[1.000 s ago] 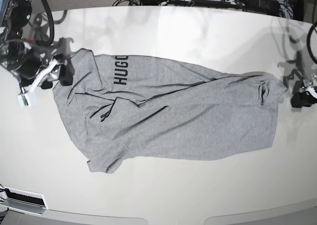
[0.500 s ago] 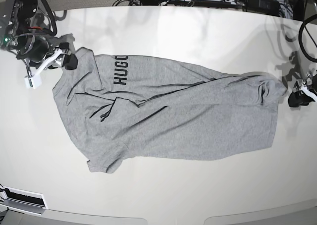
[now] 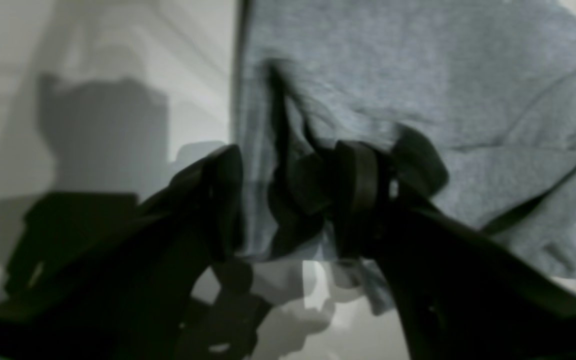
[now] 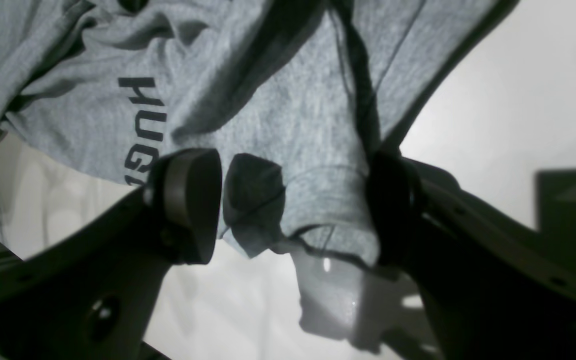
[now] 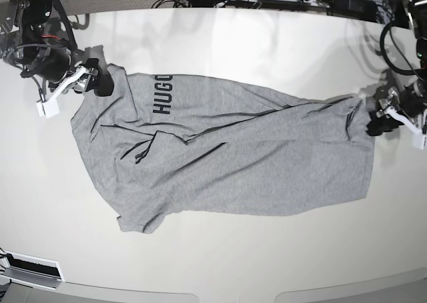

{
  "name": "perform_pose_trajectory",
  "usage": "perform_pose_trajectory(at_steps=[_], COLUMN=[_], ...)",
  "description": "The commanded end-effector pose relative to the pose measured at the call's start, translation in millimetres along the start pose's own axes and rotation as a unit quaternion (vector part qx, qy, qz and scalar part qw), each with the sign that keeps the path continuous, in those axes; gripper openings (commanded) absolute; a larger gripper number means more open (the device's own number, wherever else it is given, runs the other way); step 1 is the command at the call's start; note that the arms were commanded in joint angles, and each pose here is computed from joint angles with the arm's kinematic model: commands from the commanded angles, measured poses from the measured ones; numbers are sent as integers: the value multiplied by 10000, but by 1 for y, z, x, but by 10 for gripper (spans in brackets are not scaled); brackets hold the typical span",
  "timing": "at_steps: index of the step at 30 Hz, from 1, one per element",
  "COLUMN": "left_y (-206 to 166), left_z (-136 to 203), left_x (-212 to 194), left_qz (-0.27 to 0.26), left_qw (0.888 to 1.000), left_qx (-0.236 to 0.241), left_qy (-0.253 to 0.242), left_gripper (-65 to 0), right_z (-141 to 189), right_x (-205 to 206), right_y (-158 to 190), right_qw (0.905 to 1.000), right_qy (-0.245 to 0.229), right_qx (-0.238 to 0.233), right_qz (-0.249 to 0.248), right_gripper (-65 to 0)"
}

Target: Layout the t-shirt on the table in an organized manner, then fold the t-shirt properly

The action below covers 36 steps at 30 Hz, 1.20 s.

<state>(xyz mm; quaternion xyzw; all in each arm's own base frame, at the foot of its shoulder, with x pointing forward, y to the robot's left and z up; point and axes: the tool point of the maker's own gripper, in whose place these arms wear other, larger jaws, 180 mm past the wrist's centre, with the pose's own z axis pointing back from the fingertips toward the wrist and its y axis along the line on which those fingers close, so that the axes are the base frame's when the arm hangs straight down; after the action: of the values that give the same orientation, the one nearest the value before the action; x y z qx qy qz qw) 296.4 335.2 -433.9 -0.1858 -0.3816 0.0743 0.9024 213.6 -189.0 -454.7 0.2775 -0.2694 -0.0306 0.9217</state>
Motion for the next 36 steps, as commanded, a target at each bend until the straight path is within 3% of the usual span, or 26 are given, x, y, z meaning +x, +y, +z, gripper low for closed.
perform_pose_trajectory(at_steps=[1, 6, 19, 22, 24, 25, 27, 29, 33, 36], left_y=[-3, -25, 29, 11, -8, -15, -20, -21, -33, -49], left_z=[1, -16, -4, -5, -1, 2, 9, 16, 15, 0], left_x=[25, 3, 31, 38, 58, 69, 89, 104, 106, 75], left_qz=[-107, -308, -96, -225, -568, -771, -1095, -1302, -1419, -1488], left_qw=[9996, 9988, 9952, 9983, 9983, 9968, 9933, 9902, 9887, 9884], left_qx=[-80, -334, 976, 536, 129, 40, 115, 245, 27, -247], left_qy=[-261, 172, -39, 76, -93, -204, -358, -447, -490, -159], left_gripper=[-348, -349, -349, -354, -393, -456, -626, -650, -650, -650], right_z=[3, 3, 2, 2, 3, 6, 18, 32, 52, 51], right_x=[9, 13, 16, 26, 34, 39, 50, 57, 79, 87], right_y=[-1, 0, 0, 1, 1, -1, -8, -18, -20, -8], right_qw=[9999, 9999, 9998, 9996, 9995, 9992, 9981, 9965, 9927, 9914], right_qy=[-104, -133, -151, -184, -172, -193, -259, -180, -356, -472], right_qx=[1, 8, 15, 27, 17, -29, -186, -379, -516, -399], right_qz=[89, 108, 123, 196, 282, 351, 534, 717, 1030, 1156], right_gripper=[-192, -192, -192, -195, -240, -294, -462, -650, -650, -650])
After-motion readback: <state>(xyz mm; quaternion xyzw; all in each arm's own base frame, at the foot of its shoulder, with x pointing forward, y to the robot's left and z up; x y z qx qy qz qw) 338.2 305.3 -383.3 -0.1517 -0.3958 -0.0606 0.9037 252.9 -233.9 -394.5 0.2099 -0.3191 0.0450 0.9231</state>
